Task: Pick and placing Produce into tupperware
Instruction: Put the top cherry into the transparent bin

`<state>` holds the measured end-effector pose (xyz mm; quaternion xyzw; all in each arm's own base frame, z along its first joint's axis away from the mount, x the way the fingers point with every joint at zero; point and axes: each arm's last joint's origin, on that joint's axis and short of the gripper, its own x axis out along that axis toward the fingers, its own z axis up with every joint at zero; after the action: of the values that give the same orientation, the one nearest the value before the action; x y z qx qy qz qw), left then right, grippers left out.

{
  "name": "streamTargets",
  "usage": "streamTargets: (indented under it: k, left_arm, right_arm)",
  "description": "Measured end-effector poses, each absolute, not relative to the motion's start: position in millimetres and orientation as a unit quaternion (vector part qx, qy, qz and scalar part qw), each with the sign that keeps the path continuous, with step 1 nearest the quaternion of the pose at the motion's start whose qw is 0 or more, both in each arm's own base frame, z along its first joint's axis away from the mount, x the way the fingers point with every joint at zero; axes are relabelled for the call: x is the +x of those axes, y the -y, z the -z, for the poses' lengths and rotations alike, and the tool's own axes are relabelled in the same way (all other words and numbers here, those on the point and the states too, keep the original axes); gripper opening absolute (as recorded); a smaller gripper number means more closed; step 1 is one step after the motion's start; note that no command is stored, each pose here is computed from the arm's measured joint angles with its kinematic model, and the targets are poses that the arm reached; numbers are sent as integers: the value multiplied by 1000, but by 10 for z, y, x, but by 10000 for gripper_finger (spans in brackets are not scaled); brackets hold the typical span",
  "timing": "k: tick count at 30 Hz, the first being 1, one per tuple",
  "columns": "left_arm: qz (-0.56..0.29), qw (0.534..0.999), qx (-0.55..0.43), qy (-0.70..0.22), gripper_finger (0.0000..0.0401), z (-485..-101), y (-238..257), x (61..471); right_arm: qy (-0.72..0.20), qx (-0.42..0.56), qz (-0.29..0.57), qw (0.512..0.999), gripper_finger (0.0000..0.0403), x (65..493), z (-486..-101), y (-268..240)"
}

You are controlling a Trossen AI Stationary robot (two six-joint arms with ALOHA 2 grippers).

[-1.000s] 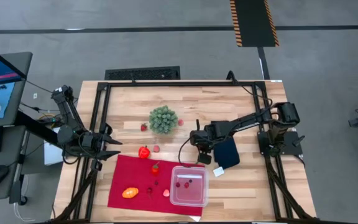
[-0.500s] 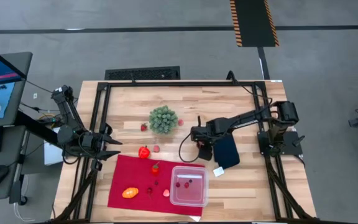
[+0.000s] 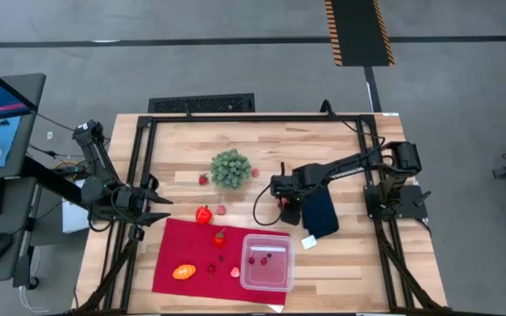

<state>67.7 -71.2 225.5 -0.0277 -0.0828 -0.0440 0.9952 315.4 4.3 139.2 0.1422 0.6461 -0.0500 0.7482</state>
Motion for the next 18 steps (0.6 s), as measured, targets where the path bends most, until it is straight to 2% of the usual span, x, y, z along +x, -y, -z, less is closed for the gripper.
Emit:
streamTargets:
  k: [10,15,18]
  left_arm:
    - [44,995,-28,83,142,-2255,711,677]
    - [44,995,-28,83,142,-2255,711,676]
    - [44,995,-28,83,142,-2256,711,677]
  right_arm:
    - [-641,140,48,753,132,3104,-1320,-23]
    - [-642,136,43,754,100,3103,-1313,-16]
    - [-642,146,37,752,65,3101,-1309,23]
